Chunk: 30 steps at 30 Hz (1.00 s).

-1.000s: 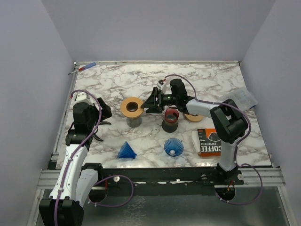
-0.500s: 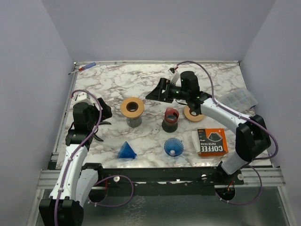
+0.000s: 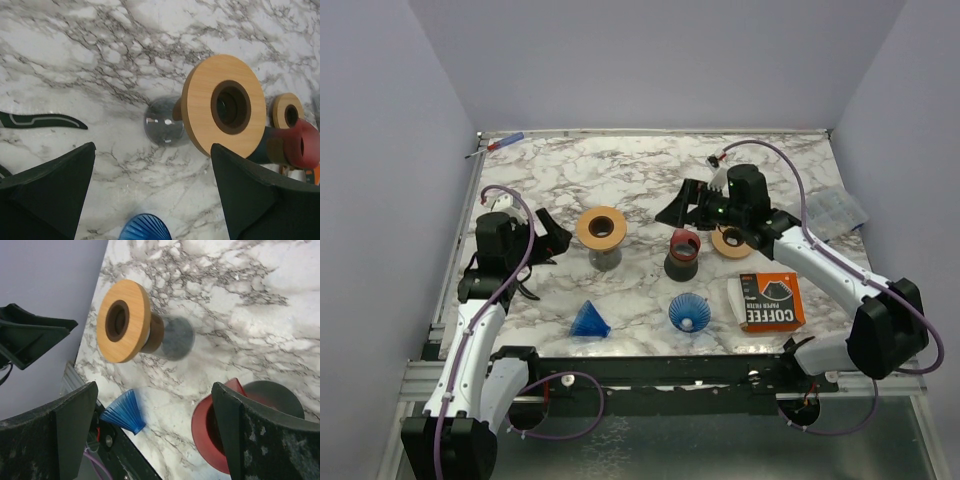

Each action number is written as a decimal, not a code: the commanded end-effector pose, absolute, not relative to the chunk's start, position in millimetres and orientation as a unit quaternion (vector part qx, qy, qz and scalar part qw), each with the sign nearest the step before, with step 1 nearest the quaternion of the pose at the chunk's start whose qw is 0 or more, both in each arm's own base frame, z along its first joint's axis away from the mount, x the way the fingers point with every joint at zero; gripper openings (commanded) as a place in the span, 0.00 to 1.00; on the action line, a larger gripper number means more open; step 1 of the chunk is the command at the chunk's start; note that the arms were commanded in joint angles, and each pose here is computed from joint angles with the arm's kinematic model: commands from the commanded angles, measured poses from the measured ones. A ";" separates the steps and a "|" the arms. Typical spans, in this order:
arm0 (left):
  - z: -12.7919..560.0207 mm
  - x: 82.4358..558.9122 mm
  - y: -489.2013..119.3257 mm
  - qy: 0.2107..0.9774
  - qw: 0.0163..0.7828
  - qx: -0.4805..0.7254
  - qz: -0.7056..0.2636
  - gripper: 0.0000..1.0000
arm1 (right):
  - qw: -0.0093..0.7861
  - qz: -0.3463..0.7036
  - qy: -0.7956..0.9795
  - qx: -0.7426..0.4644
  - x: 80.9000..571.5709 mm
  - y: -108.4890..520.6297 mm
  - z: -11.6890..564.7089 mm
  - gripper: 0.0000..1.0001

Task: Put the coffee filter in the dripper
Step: Place the dripper holder onto the coffee server, then pick up the coffee dripper from the center of the board.

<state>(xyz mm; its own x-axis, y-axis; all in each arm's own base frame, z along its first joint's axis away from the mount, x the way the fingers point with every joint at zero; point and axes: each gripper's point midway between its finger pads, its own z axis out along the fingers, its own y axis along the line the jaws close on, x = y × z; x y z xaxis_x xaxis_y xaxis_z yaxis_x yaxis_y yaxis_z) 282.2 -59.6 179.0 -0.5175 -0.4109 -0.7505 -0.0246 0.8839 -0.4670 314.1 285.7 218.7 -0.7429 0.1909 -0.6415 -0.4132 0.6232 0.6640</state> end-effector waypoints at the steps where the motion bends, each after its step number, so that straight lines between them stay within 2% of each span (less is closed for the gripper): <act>1: 173.1 254.7 -82.7 0.869 0.393 -0.142 -0.264 0.99 | 0.351 0.408 0.841 -0.060 305.1 268.2 210.2 1.00; 6: 150.5 224.7 -89.2 0.897 0.315 -0.152 -0.269 0.99 | 0.345 0.411 0.842 -0.059 297.7 263.3 208.5 1.00; 13: 133.4 190.7 -73.4 0.935 0.249 -0.143 -0.207 0.99 | 0.336 0.427 0.837 -0.063 288.8 262.2 214.1 1.00; 19: 118.8 174.4 -91.7 0.940 0.182 -0.140 -0.251 0.99 | 0.330 0.434 0.836 -0.066 285.1 263.3 214.0 1.00; 24: 108.7 161.0 -100.0 0.942 0.158 -0.135 -0.265 0.91 | 0.320 0.434 0.840 -0.062 283.1 263.1 207.4 1.00; 27: 104.7 151.4 -110.3 0.940 0.138 -0.125 -0.287 0.80 | 0.317 0.435 0.840 -0.061 281.6 263.2 205.1 1.00; 30: 100.8 145.5 -117.6 0.938 0.129 -0.119 -0.301 0.75 | 0.316 0.436 0.840 -0.059 281.1 263.2 204.5 1.00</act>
